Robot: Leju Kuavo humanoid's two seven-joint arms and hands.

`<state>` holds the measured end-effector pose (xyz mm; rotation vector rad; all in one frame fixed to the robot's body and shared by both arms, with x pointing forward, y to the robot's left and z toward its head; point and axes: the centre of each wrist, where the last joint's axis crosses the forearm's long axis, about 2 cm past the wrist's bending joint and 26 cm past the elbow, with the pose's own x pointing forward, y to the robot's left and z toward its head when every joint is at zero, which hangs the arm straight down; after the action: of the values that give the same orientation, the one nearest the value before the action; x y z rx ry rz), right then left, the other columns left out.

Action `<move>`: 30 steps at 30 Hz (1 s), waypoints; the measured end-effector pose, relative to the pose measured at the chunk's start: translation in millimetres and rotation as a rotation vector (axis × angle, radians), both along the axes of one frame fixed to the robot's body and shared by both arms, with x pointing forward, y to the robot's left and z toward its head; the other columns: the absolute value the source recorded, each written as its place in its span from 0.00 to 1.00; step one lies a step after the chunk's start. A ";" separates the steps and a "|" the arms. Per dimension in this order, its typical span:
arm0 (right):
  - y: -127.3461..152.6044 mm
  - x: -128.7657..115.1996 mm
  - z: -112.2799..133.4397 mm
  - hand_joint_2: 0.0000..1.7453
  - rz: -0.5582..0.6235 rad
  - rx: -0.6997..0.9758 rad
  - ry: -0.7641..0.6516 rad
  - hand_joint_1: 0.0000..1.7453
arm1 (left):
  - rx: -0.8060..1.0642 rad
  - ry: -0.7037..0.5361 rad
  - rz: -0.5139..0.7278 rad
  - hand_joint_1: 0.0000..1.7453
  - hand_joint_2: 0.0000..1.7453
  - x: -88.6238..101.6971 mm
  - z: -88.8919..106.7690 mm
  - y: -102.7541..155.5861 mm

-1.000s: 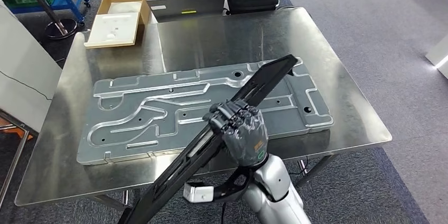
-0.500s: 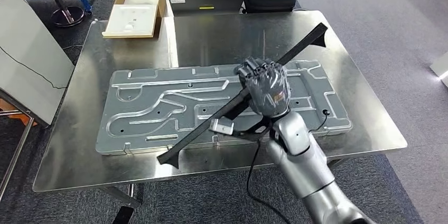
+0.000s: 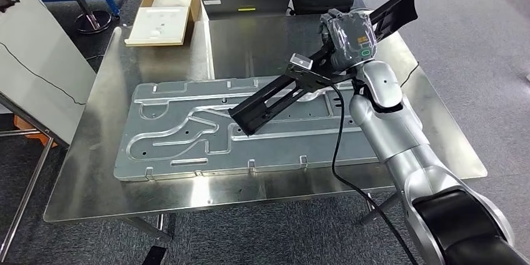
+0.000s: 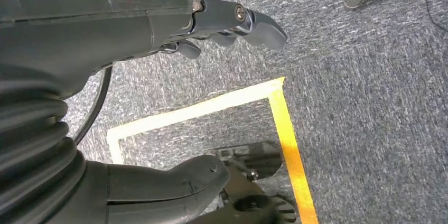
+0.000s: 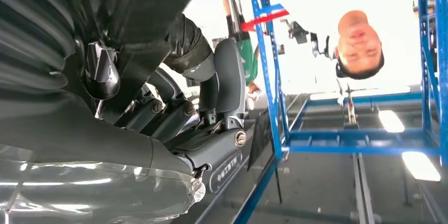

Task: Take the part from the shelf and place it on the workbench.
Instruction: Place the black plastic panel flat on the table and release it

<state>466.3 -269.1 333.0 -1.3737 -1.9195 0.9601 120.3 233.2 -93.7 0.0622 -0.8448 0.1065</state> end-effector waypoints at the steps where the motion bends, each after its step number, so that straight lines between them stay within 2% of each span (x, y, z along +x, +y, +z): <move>1: -2.9 2.3 1.6 1.00 -0.009 -0.002 0.020 1.00 | -0.001 0.002 0.003 0.00 1.00 -0.5 -0.1 0.0; 4: -14.2 9.5 11.6 1.00 -0.035 -0.013 0.087 1.00 | -0.005 0.013 0.014 0.00 1.00 -3.3 -0.9 0.5; 9: -32.8 23.1 55.9 1.00 -0.064 -0.037 0.156 1.00 | -0.022 0.020 0.024 0.00 1.00 -7.7 -2.2 1.2; 14: -41.4 29.1 80.3 1.00 -0.071 -0.036 0.174 1.00 | -0.037 0.012 0.022 0.00 1.00 -7.4 -2.1 0.5; 30: -35.4 33.2 68.0 1.00 -0.026 -0.030 0.177 1.00 | -0.051 0.002 0.027 0.00 1.00 -6.4 -1.3 -3.7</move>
<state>499.5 -304.6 401.0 -1.2816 -1.7585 1.0650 113.9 229.5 -95.0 0.0262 -0.8389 0.1532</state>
